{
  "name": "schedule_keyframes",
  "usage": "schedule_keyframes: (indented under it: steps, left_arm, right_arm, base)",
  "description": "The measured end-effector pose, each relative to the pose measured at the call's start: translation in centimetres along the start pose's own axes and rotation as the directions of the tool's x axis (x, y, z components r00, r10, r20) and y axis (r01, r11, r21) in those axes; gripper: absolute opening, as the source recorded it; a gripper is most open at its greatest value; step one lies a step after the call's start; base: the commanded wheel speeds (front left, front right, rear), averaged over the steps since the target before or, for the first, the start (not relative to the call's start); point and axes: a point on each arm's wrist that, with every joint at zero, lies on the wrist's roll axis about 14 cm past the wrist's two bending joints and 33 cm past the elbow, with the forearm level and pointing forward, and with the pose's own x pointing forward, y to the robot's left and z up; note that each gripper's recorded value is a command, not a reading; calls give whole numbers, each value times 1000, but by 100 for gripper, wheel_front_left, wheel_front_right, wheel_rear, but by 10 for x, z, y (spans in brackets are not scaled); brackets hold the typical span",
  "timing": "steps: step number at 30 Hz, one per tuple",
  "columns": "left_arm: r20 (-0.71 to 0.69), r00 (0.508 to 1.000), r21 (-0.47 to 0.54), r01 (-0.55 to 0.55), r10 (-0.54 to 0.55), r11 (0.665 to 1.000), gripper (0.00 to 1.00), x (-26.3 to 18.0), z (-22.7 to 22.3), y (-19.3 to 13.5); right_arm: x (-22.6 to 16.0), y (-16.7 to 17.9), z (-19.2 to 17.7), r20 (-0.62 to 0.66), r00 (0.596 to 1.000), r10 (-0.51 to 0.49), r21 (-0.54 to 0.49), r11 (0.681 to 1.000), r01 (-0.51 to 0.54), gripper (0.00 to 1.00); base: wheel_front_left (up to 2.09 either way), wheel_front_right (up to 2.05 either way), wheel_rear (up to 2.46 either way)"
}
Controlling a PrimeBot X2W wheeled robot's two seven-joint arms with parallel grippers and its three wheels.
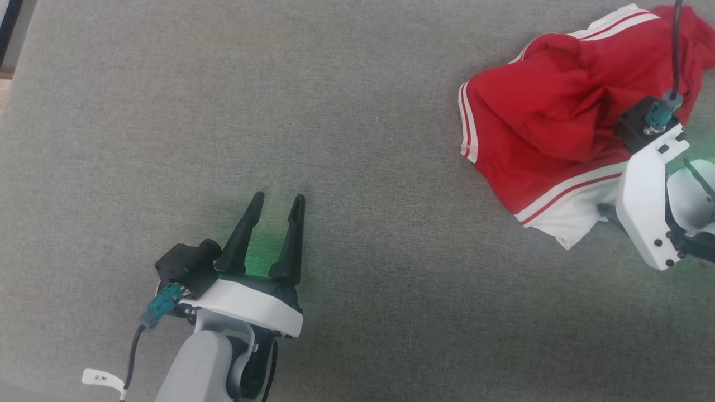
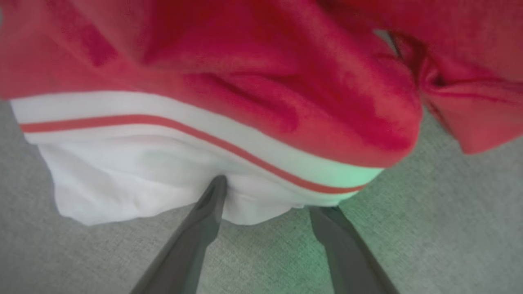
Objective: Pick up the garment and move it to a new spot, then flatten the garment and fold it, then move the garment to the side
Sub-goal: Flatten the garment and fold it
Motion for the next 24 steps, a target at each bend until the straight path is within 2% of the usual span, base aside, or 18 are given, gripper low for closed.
schedule_keyframes:
  steps: [1,8,14,18,19,24]
  left_arm:
    - [0,1000,0,-3,3,1000,100,0,0,1]
    - [15,1000,-2,9,-9,1000,100,4,4,-3]
    - [21,998,8,67,-67,998,100,12,5,-20]
    - [12,994,17,109,-109,994,100,19,2,-30]
    - [12,994,17,109,-109,994,100,19,2,-30]
    - [-2,989,28,149,-149,988,100,28,-3,-39]
  right_arm:
    - [1,0,0,2,1000,0,-1,1000,0,0]
    - [-11,-14,-4,88,996,-36,59,998,31,0]
    - [-46,-59,-49,73,983,-169,174,973,155,0]
    - [-73,-95,-86,27,957,-288,249,929,273,0]
    - [-73,-95,-86,27,957,-288,249,929,273,0]
    - [-96,-136,-140,-71,909,-411,365,837,407,0]
  base:
    - [0,0,0]
    - [0,0,0]
    - [0,0,0]
    - [0,0,0]
    - [0,0,0]
    - [0,0,0]
